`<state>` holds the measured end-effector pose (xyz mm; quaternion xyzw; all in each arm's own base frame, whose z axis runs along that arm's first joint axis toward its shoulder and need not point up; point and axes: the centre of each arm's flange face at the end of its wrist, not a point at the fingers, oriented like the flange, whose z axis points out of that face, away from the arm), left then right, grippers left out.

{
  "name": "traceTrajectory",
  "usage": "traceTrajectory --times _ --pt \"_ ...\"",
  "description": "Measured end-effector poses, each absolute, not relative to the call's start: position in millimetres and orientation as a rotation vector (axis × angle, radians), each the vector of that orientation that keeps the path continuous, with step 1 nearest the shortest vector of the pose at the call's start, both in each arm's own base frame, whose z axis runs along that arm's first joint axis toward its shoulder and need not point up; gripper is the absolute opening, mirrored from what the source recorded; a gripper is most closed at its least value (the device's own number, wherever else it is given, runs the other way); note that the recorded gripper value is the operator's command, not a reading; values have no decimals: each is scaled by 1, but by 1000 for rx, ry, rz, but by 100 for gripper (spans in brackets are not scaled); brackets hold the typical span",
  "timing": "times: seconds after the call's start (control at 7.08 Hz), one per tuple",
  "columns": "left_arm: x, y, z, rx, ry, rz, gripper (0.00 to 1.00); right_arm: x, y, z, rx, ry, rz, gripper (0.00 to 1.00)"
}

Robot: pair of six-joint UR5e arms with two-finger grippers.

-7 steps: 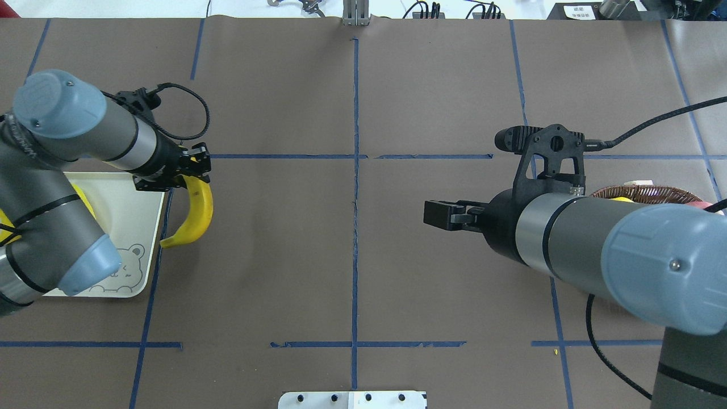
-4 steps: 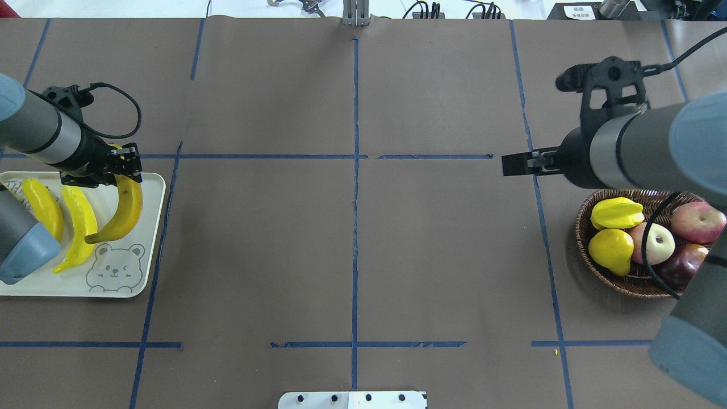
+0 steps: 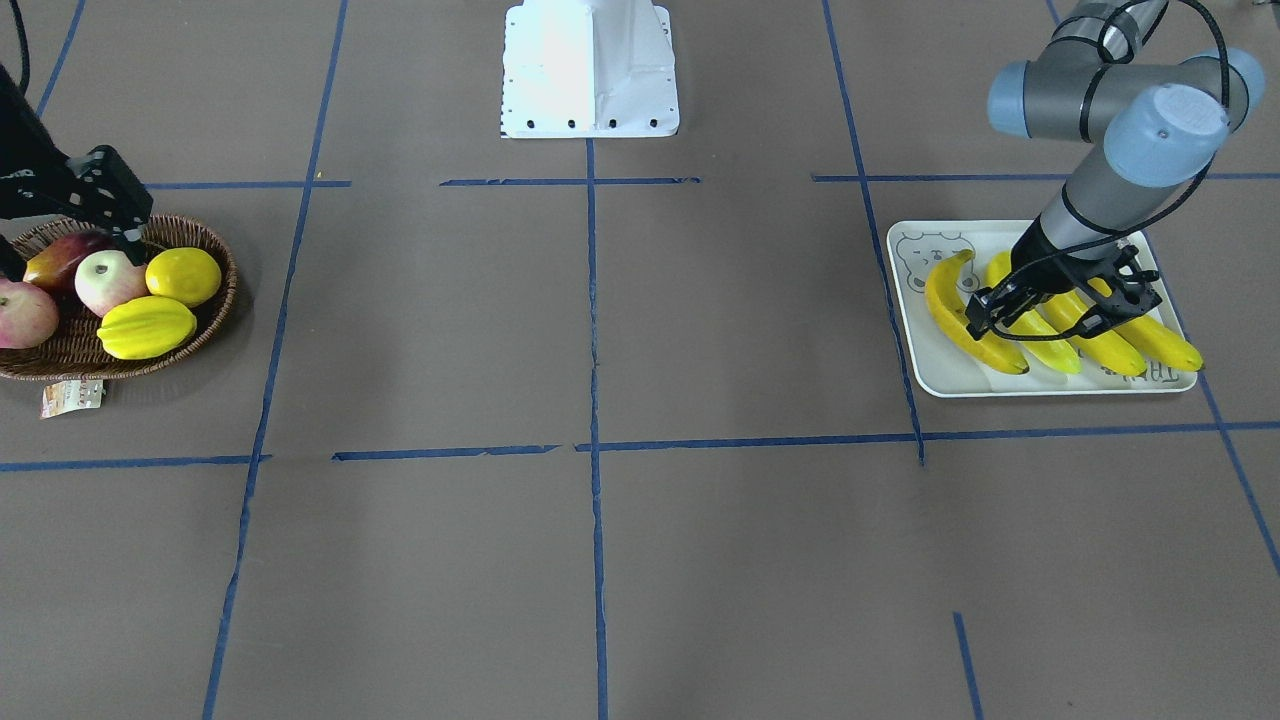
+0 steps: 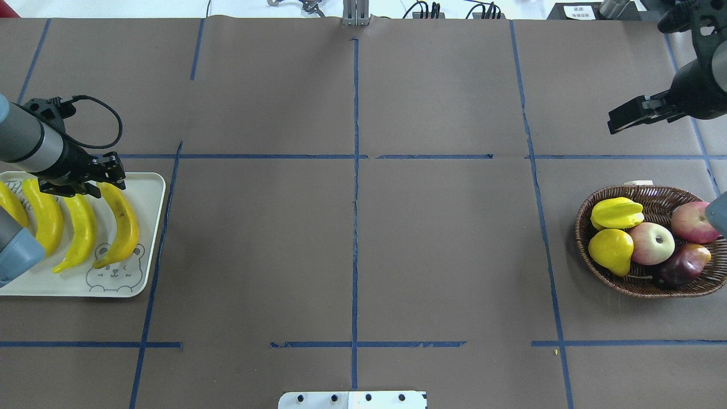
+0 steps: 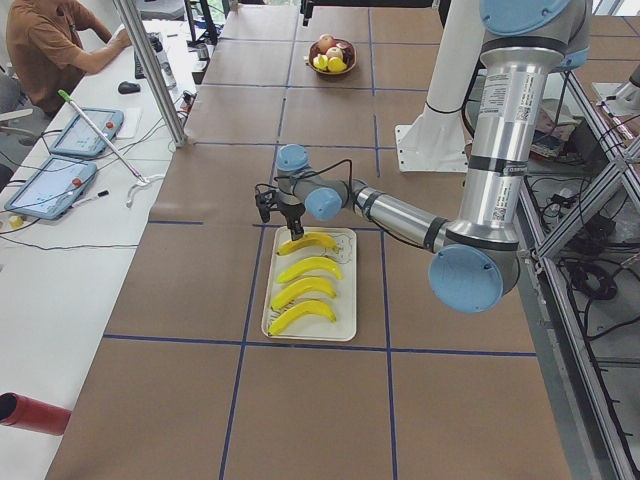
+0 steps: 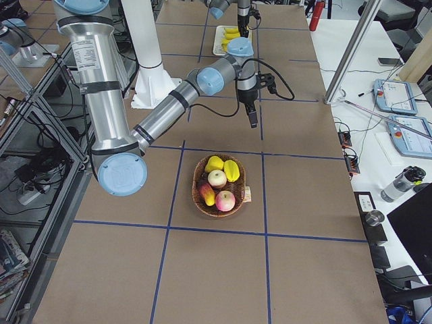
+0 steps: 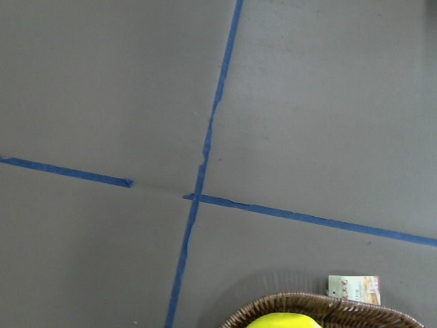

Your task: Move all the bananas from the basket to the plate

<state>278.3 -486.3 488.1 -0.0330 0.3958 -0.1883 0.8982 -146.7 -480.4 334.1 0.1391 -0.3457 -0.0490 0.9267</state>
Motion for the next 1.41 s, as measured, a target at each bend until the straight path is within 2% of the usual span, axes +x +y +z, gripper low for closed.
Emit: traceTrajectory --times 0.28,0.71,1.41 --pt "274 -478 496 -56 859 -368 100 -110 -495 371 246 -714 -120 100" --pt "230 -489 489 -63 933 -325 100 -29 -525 473 167 -736 -181 100" --pt "61 -498 583 93 916 -128 100 -2 -510 565 71 -734 -133 100"
